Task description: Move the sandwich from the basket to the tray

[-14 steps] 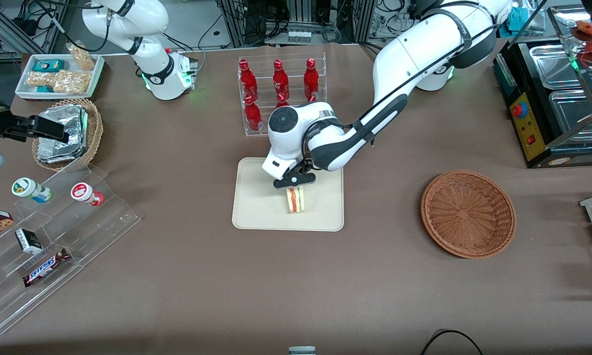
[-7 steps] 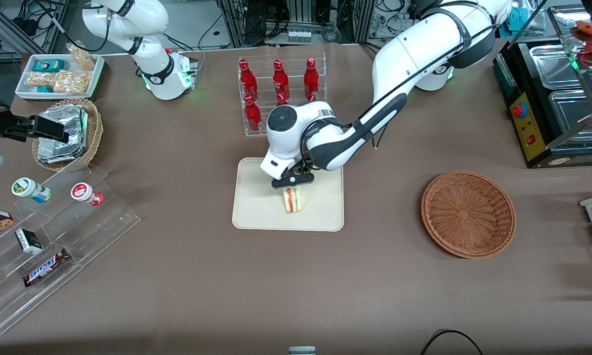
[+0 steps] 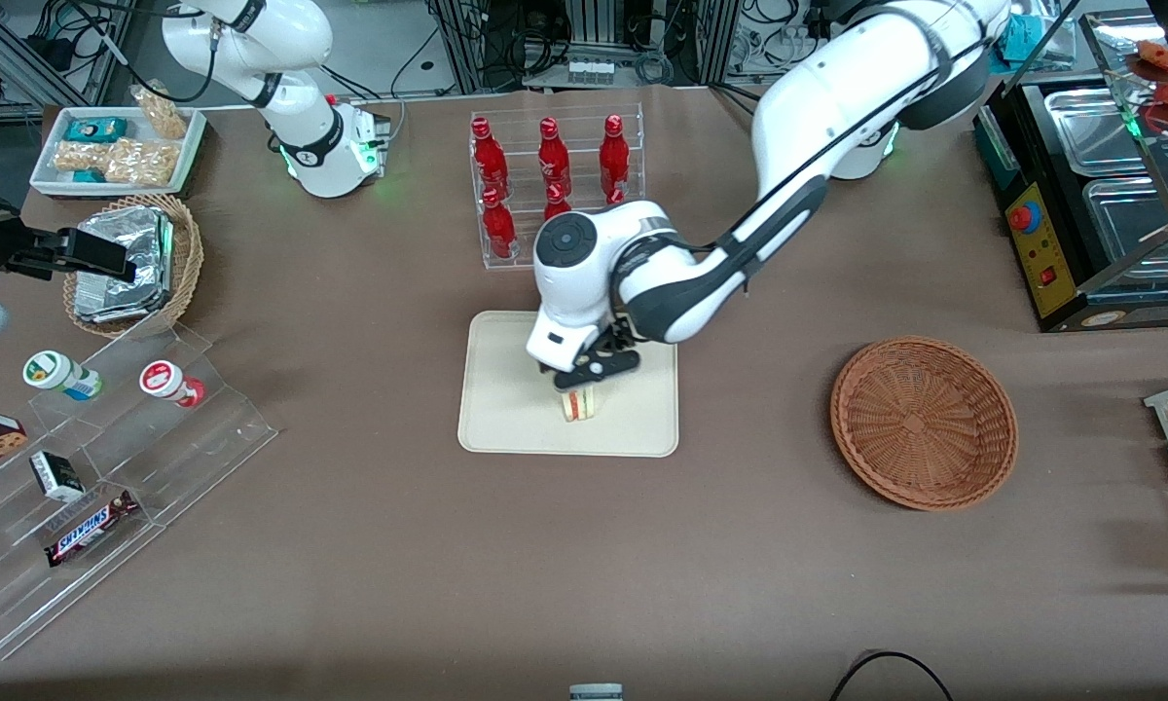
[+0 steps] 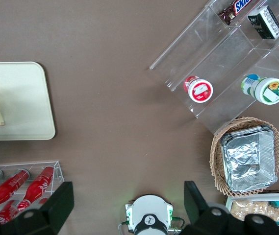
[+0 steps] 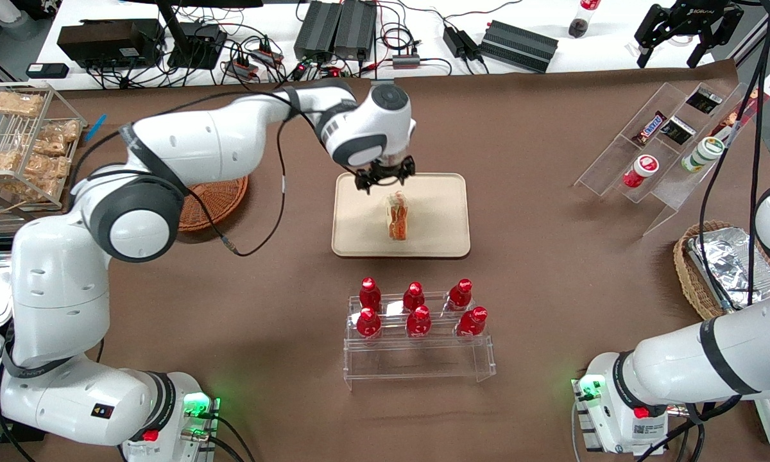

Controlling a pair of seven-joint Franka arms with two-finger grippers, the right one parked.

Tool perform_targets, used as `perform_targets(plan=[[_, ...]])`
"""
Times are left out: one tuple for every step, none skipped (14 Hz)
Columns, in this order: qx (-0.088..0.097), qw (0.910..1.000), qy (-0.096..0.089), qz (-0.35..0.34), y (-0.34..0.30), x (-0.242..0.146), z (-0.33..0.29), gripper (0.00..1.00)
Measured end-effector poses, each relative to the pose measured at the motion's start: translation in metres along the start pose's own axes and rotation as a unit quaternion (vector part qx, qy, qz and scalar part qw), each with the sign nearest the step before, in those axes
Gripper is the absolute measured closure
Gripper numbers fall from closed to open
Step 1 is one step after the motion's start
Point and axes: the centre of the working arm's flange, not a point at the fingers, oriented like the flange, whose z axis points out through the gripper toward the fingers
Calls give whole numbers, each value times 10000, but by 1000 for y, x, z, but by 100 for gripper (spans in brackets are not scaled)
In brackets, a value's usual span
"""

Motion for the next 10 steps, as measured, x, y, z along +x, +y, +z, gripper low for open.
perform_targets(plan=[[-27, 9998, 42, -183, -10, 18, -19, 0], [-35, 9993, 78, -362, -21, 35, -37, 0], [53, 9986, 138, -509, -34, 49, -53, 0], [224, 9976, 192, -630, -48, 60, -67, 0], [456, 9959, 239, -740, -62, 69, -77, 0], [676, 9939, 270, -826, -77, 79, -85, 0], [851, 9922, 284, -865, -95, 91, -89, 0], [955, 9912, 273, -870, -113, 106, -92, 0], [1005, 9910, 201, -867, -131, 121, -94, 0], [1058, 9908, 97, -835, -151, 136, -96, 0]])
